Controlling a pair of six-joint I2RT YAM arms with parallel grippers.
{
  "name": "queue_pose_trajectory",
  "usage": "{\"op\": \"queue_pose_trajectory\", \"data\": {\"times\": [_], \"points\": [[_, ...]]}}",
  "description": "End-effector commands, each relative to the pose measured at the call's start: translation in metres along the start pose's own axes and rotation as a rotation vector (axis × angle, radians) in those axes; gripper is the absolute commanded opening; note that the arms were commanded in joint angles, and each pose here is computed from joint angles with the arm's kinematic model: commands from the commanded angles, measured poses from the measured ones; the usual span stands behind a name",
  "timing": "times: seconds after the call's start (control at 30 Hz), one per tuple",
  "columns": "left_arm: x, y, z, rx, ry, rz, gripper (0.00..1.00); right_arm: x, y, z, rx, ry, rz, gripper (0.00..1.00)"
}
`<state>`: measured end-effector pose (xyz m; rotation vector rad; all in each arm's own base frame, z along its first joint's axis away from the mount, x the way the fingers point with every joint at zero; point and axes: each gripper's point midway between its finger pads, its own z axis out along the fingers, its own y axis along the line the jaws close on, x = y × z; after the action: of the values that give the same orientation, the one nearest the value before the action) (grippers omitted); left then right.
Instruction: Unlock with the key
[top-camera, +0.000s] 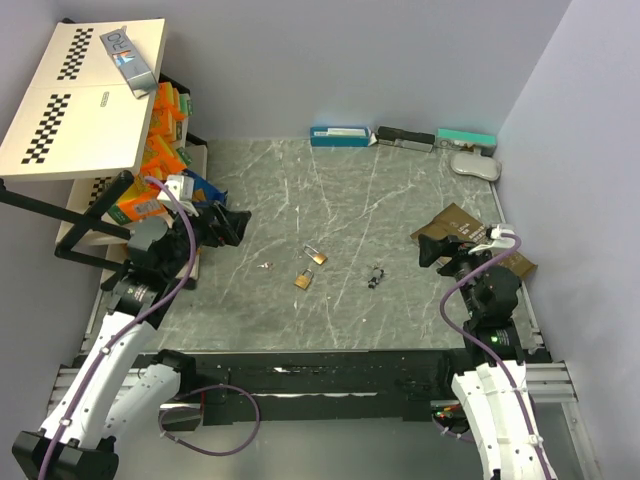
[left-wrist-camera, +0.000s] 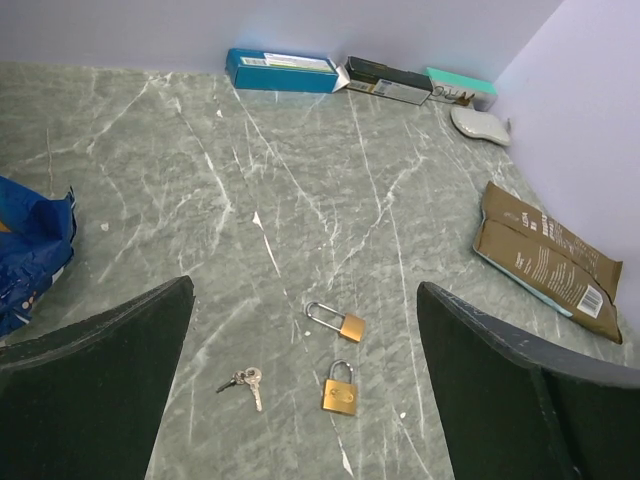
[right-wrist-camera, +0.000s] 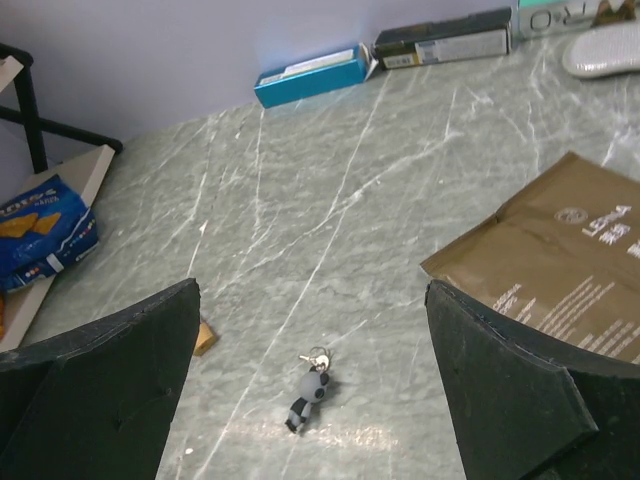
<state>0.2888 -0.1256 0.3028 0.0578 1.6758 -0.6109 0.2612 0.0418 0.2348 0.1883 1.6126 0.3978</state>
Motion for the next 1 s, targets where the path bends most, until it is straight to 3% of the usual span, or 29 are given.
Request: {"op": "queue_pose_trajectory", "data": {"times": [0.0,0.3,0.63,0.97], "points": [[-0.021,-0.009,-0.003,0.02,-0.058,-0.011,0.99,-0.012,0.0,0.002,0.034,-0.022,0.067,0.99],[-0.023,-0.007,-0.005,0.016,-0.075,0.033,0.99,-0.016,-0.006,0.006,0.023,-0.094,-0.015,0.99],[-0.006,-0.019,-0.001,0.115,-0.023,0.067,0.99,-0.001,-0.001,0.015,0.024,0.079,-0.073,0.9],[0.011,-0.041,0.026,0.124,0.082,0.081,0.97,0.053,0.028,0.028,0.016,0.301,-0.187,0.87]]}}
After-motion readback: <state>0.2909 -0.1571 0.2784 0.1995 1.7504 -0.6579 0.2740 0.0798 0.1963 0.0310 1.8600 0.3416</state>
